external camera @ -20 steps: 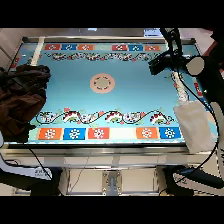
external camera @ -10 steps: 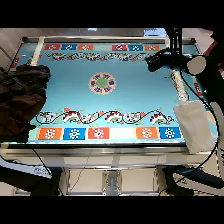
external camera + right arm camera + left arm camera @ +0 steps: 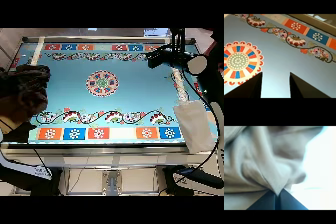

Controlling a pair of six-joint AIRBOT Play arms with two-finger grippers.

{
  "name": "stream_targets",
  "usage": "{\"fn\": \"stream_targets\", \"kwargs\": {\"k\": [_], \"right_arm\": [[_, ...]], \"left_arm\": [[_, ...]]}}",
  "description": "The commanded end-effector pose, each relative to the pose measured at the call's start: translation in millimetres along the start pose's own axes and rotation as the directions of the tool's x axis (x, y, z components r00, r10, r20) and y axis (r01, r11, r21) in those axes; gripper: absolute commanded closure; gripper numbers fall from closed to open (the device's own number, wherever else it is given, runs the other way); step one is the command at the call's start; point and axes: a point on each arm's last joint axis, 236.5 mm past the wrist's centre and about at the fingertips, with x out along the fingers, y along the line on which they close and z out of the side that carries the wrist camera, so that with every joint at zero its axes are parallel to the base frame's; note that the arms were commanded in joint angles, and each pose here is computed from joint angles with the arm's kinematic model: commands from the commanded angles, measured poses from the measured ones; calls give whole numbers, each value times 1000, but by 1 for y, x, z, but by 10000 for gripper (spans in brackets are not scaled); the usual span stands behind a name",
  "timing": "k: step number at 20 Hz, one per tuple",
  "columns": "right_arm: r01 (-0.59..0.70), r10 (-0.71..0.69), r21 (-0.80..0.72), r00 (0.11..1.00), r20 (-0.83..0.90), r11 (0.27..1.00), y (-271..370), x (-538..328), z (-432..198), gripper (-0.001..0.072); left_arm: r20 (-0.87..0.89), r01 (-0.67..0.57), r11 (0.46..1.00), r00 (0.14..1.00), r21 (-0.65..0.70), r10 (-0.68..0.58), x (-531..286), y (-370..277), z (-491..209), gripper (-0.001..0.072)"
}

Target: Fold the shirts.

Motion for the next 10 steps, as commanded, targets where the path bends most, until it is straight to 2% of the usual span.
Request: {"fn": "stream_targets", "kwargs": {"k": [1,4,6,8,10], "right_arm": [[63,-67,-98,997,-35,993,-16,-7,-5,332],[220,-243,-212,966,-87,952,-55,-34,-11,333],[338,-393,-310,910,-133,889,-88,-63,-17,333],[402,-489,-371,853,-179,837,-109,-88,-25,333],[410,-518,-380,819,-246,829,-119,-100,-41,332]], "left_arm": [[91,323,907,929,268,-358,-57,-170,15,699],[-23,394,762,894,513,-447,-62,-290,-43,699],[-127,436,639,873,634,-470,-53,-353,-98,700],[-230,471,530,859,706,-457,-36,-405,-158,699],[-337,518,429,838,740,-429,-16,-450,-222,698]]}}
